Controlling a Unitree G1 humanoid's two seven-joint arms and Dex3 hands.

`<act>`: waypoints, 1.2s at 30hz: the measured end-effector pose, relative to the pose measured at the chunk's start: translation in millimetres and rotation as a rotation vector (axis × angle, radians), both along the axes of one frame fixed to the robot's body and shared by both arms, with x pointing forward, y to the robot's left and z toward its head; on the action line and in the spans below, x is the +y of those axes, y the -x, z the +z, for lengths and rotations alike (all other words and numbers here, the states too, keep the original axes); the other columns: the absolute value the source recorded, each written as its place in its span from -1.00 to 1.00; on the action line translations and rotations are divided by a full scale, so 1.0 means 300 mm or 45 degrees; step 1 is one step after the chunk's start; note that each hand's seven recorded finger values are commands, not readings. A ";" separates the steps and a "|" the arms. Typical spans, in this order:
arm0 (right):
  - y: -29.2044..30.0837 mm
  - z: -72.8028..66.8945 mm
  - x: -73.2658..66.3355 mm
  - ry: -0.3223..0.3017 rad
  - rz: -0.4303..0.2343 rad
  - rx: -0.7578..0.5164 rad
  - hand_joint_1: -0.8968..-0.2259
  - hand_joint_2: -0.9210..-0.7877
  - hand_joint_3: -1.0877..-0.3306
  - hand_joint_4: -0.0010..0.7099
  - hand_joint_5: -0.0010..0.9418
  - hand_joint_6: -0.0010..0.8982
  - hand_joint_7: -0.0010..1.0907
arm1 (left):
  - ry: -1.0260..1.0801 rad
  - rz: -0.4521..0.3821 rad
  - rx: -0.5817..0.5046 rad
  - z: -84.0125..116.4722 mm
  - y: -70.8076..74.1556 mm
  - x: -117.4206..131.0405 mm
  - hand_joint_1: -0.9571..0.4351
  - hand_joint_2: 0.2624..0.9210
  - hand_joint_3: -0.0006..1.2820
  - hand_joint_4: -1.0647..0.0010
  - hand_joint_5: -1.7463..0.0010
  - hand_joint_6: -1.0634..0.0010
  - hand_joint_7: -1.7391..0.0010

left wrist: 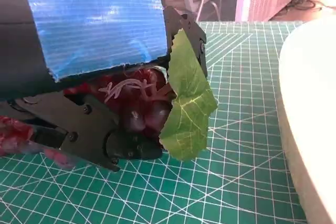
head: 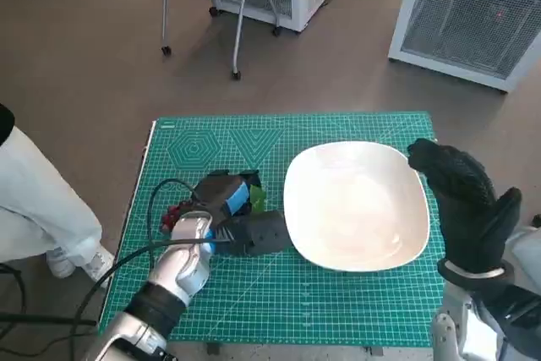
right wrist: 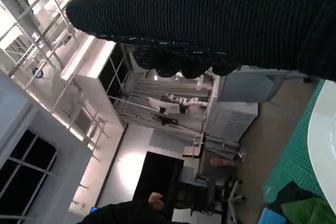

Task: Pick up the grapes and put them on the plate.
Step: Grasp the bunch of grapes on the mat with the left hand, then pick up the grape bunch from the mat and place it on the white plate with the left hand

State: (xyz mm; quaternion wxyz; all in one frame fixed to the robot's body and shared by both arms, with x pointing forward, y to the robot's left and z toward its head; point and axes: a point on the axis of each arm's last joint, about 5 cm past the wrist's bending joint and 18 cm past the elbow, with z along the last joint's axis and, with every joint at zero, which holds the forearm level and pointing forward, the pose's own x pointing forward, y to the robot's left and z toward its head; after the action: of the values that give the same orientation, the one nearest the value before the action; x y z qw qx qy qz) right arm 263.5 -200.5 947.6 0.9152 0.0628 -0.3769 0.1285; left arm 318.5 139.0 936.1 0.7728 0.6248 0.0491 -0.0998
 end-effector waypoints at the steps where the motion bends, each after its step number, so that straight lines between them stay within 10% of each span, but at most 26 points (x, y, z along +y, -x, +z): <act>1: 0.000 -0.001 0.000 0.000 0.001 0.000 0.42 -1.00 0.30 0.82 -0.99 -0.60 0.50 | 0.002 -0.001 -0.005 0.002 0.002 0.000 0.38 0.98 -0.58 0.18 -0.63 0.16 -0.60; 14: -0.001 -0.001 0.000 0.003 0.006 0.000 0.43 -1.00 0.31 0.82 -0.99 -0.60 0.50 | 0.029 -0.009 -0.060 0.041 0.016 -0.007 0.38 0.68 -0.37 0.09 -0.62 0.05 -0.55; 18: -0.002 0.000 0.003 0.001 0.008 -0.002 0.43 -1.00 0.31 0.82 -0.99 -0.59 0.50 | 0.045 -0.015 -0.091 0.058 0.033 -0.001 0.38 0.54 -0.35 -0.02 -0.70 -0.23 -0.22; 36: -0.004 0.001 0.005 -0.002 0.011 -0.002 0.43 -1.00 0.32 0.83 -0.99 -0.58 0.48 | 0.100 -0.181 -0.550 0.297 0.146 -0.003 0.38 0.91 -0.86 -0.34 -0.49 -0.36 -0.03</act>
State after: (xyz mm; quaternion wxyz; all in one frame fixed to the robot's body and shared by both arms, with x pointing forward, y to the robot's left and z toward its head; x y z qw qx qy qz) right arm 264.7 -199.1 948.0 0.9143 0.0650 -0.3773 0.1322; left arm 274.8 138.0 1025.3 0.7801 0.6030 -0.1658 -0.0198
